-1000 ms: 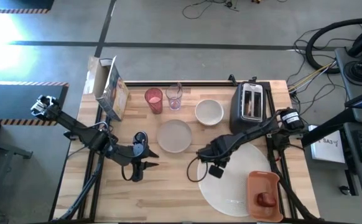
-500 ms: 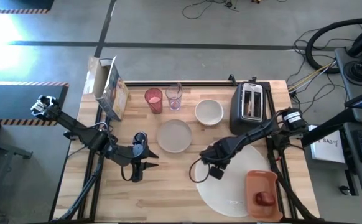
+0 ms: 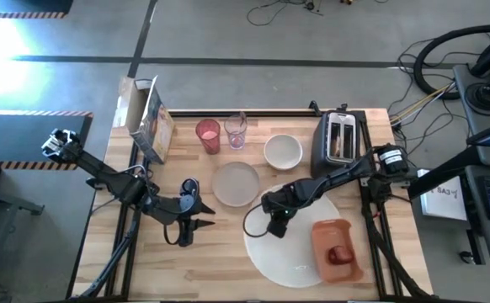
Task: Arrange a breakfast setting
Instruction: Move the white table mat to the center of the table
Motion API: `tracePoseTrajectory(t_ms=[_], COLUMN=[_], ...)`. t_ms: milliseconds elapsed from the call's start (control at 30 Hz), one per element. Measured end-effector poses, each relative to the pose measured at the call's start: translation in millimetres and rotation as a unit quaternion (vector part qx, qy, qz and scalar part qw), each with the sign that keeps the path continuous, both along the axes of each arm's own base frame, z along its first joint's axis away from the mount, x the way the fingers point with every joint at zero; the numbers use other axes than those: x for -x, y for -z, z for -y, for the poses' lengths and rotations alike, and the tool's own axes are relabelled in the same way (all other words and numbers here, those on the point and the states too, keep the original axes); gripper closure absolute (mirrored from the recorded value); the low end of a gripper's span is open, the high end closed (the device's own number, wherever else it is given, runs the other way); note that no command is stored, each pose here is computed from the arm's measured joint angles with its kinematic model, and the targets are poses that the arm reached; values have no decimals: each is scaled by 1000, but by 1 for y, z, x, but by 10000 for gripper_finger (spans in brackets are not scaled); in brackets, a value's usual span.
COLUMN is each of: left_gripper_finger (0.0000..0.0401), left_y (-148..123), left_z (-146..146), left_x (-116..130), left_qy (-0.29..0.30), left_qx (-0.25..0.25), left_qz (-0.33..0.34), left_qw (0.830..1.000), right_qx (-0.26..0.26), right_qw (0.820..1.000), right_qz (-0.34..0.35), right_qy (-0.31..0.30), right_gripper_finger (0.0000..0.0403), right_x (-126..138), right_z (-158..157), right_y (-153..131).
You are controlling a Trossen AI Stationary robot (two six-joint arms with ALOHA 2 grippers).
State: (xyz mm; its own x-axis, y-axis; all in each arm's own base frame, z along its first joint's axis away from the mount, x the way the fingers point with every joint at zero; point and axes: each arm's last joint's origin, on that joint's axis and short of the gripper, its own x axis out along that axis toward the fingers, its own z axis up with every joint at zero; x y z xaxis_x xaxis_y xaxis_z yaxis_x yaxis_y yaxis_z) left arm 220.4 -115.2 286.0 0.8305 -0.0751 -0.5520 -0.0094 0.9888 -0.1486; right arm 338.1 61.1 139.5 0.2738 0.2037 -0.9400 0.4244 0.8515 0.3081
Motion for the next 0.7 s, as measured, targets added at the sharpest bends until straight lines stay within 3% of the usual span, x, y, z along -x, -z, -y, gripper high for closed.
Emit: tracePoseTrajectory(t_ms=[700], left_gripper_finger=[273], left_y=[0], left_z=[1], left_x=[1], left_qy=[7], left_qx=[-2], left_qz=[-2], left_qw=[1000], right_qx=[25], right_qw=[992], right_qz=[74], right_qy=[-102], right_gripper_finger=[365], right_x=[-93], right_z=[18], right_y=[4])
